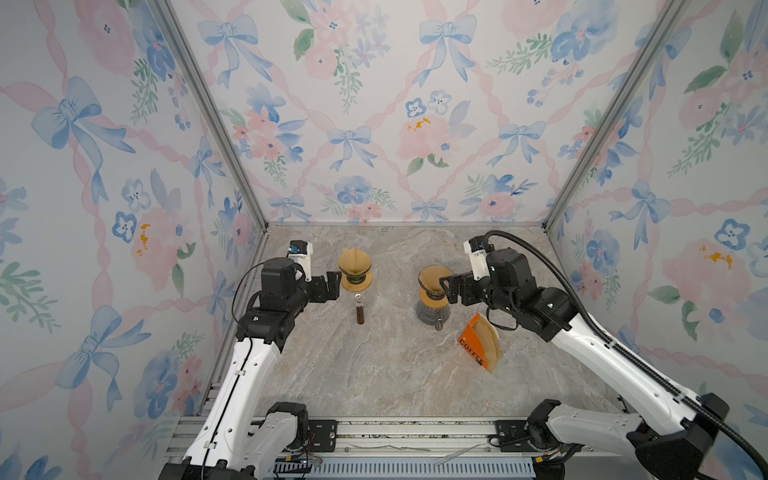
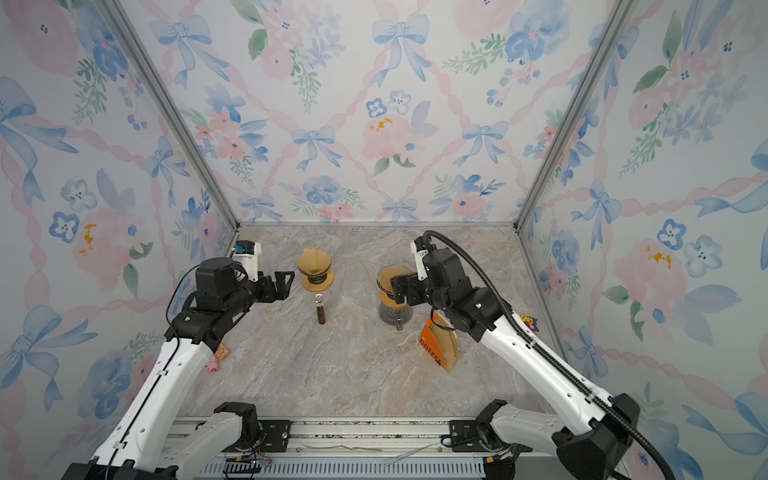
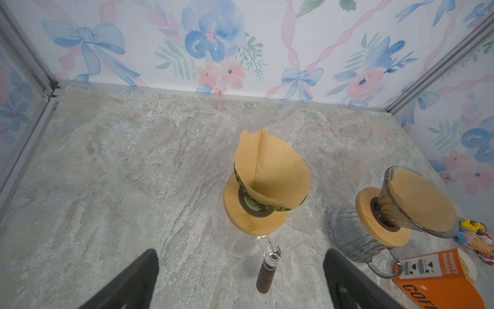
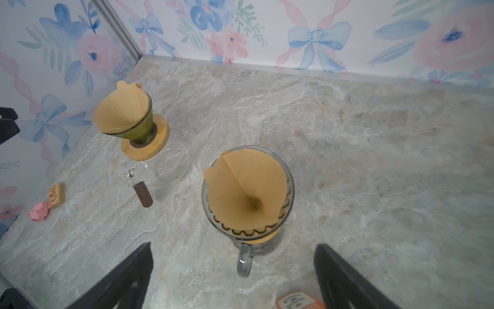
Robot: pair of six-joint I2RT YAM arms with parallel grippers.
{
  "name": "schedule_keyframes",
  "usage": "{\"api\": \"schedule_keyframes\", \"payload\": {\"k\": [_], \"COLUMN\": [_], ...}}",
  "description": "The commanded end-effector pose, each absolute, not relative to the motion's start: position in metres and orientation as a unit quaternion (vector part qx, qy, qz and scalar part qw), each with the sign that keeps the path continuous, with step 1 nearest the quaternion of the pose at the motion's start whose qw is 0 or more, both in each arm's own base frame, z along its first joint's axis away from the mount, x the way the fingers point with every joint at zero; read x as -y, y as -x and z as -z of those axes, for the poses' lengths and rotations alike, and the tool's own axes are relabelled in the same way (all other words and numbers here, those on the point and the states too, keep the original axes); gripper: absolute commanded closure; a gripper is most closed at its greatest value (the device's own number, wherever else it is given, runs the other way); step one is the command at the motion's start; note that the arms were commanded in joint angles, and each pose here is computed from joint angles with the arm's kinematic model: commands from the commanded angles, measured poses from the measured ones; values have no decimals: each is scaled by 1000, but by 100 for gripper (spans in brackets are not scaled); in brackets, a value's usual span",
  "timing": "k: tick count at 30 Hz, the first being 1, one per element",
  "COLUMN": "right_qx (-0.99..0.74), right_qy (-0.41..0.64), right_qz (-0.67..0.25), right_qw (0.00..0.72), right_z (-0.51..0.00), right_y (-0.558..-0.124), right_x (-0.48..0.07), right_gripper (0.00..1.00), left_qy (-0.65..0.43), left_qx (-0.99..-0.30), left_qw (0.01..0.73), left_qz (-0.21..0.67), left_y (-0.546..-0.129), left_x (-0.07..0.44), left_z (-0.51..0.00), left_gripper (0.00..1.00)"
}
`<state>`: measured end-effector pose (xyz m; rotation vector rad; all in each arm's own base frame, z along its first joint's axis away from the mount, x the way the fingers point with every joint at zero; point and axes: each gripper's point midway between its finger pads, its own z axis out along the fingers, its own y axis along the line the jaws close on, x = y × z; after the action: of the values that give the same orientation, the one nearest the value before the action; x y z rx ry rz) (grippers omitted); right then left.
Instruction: Place the coffee filter in the dripper
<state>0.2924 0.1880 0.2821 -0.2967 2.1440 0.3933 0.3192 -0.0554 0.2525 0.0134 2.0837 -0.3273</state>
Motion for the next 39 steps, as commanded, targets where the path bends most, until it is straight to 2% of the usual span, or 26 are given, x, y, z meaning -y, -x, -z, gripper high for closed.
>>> {"api": "schedule_keyframes", "payload": {"k": [1,8,19,31,39], "right_qx": [-865,-866,-866,-836,-816], "right_qy": [92,27,-18,-63,-87], "right_qz": [-101,-60,-13,42,70], "right_qw": [482,496,500,544,567], "right_z": [-271,-235,-189,-180,-173], "right_y": [-287,-268,-256,-258,-256], "right_x": [-148,-93,-61,-33,-15], "right_gripper": [4,4,4,4,4], "left_qy": [39,106,141,88,51], "left_qx": [-850,-849,-780,-767,-761], "left_qw": [514,512,609,635,645], "left_qz": [108,76,42,-33,-43], "left_y": [-316,-302,-287,-314,-329], "left_x": [38,16,-8,-10,-2], "left_z": [-245,-195,-163,-161,-150], "left_gripper": [2,2,2,2,2]}}
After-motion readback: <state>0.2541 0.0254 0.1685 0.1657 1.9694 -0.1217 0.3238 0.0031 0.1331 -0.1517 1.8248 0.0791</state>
